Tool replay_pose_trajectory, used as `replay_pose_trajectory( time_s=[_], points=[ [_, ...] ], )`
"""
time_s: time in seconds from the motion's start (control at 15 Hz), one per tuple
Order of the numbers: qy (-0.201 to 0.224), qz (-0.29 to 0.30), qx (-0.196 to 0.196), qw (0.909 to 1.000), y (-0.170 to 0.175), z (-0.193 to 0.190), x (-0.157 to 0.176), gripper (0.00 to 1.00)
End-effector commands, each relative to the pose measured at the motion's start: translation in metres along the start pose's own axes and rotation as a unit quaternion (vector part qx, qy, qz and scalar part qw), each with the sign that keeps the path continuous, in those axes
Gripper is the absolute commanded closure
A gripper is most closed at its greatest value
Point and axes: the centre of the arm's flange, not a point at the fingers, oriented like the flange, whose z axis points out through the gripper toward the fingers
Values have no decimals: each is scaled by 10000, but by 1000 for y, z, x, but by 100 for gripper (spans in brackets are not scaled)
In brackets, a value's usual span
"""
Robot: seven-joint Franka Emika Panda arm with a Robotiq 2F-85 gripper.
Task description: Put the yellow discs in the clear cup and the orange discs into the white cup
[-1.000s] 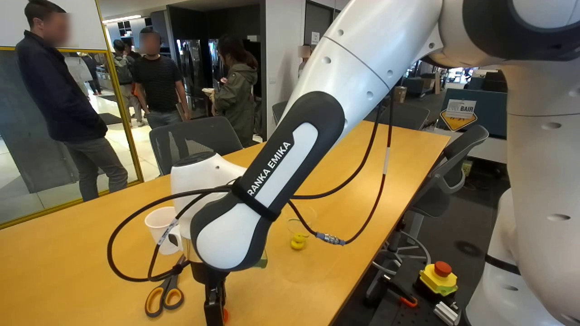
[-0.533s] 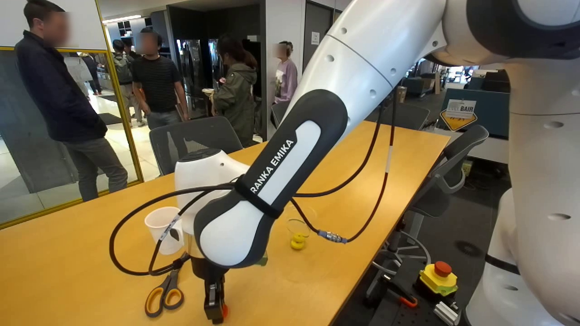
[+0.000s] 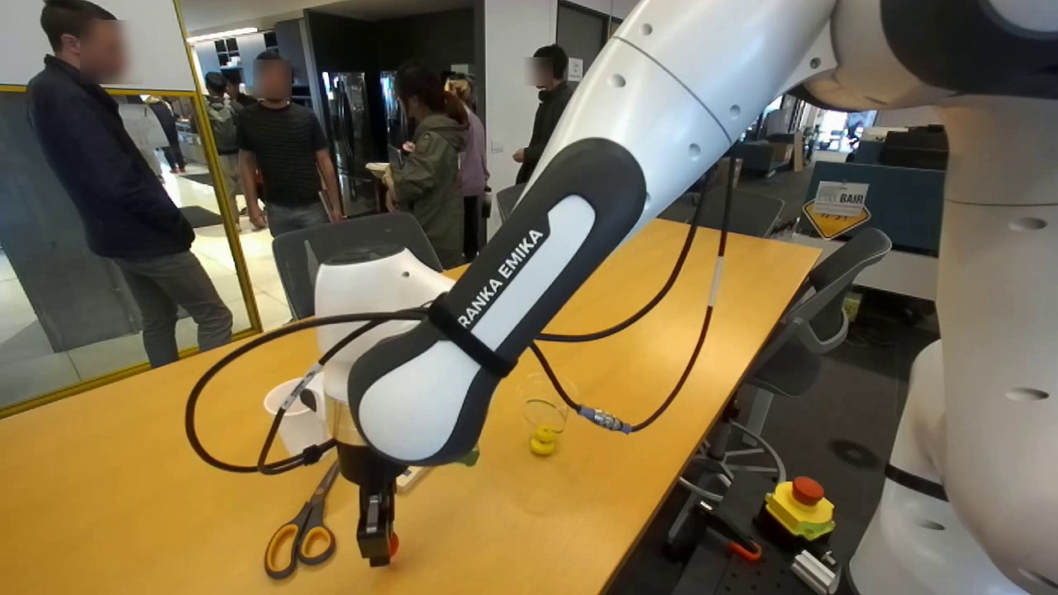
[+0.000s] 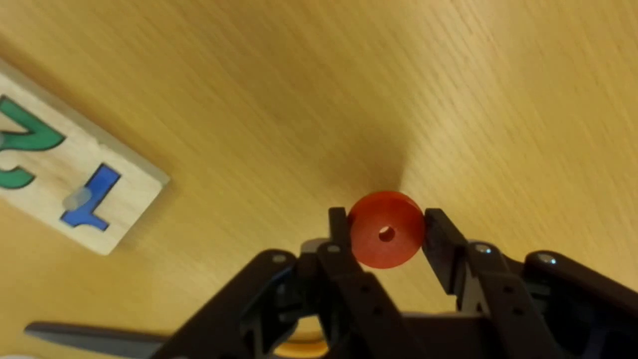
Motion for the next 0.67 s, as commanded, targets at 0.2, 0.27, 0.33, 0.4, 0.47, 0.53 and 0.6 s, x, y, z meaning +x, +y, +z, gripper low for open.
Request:
replay_pose_trajectory(
  time_s=[0.2,0.27,0.33,0.4,0.47,0.53,0.6],
  points=[
    [621,-83,-383,9973,32,-86,38,82],
    [726,-112,-418,9964,41,-94,44,82],
    [815,-117,-481,9954,48,-101,51,82],
    [924,-144,-532,9942,57,-108,57,82],
    [1016,-154,-600,9929,66,-113,62,82],
    [1095,-168,-656,9917,76,-119,67,83],
    [1152,-166,-717,9906,83,-122,71,83]
  ],
)
